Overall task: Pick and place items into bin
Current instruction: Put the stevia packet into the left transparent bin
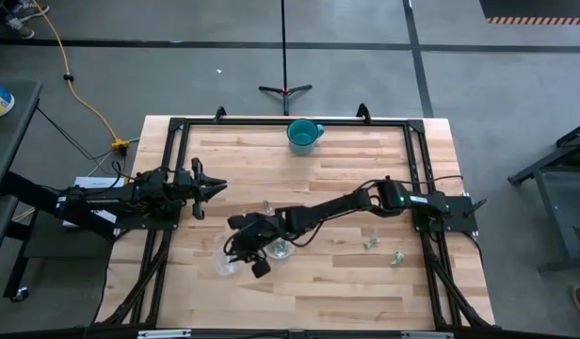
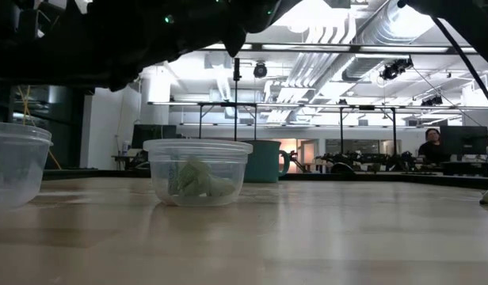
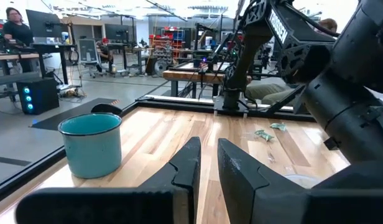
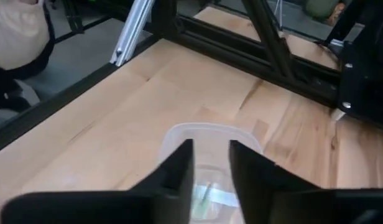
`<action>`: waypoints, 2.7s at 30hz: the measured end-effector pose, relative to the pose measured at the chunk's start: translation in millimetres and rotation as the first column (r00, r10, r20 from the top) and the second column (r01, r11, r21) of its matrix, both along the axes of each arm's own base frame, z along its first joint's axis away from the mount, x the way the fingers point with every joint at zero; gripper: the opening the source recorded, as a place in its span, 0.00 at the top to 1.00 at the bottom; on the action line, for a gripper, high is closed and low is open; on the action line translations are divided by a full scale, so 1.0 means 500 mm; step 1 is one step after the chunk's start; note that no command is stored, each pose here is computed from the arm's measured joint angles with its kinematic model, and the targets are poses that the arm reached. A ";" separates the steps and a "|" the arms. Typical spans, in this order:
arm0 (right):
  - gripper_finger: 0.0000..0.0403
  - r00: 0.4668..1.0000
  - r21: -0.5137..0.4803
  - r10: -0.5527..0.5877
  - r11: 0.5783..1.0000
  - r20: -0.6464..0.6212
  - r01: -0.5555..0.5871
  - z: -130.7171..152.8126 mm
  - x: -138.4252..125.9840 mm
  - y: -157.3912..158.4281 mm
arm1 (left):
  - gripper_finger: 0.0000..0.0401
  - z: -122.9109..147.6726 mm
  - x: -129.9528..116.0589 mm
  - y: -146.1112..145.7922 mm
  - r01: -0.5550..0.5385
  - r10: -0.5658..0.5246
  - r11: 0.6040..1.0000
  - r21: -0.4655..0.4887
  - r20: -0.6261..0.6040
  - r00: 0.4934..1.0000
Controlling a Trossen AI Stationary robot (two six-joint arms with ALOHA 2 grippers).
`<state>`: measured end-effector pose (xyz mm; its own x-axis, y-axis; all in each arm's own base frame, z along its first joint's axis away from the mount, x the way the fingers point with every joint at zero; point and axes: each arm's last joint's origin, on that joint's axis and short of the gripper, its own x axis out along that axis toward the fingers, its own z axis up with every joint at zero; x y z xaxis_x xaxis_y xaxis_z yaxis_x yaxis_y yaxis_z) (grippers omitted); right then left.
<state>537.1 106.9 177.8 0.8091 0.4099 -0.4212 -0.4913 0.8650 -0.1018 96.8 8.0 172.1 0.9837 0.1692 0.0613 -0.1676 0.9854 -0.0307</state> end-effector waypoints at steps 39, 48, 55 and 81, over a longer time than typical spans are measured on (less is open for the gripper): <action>0.75 0.817 -0.318 -0.526 0.836 -0.235 0.447 0.027 -0.252 0.091 | 0.77 -0.002 0.000 0.000 0.000 0.000 1.000 -0.001 -0.008 1.000; 0.79 0.786 -0.076 -0.613 0.790 -0.078 0.608 0.048 -0.459 0.026 | 0.77 -0.001 0.000 0.000 0.000 0.000 1.000 -0.001 -0.005 1.000; 0.78 0.772 0.208 -0.544 0.756 -0.328 0.621 0.018 -0.569 -0.001 | 0.77 -0.001 0.000 0.000 0.000 0.000 1.000 -0.001 -0.005 1.000; 0.44 0.866 0.093 -0.467 0.868 -0.181 0.487 0.046 -0.587 0.087 | 0.77 0.000 0.000 0.000 0.000 0.000 1.000 -0.001 0.000 1.000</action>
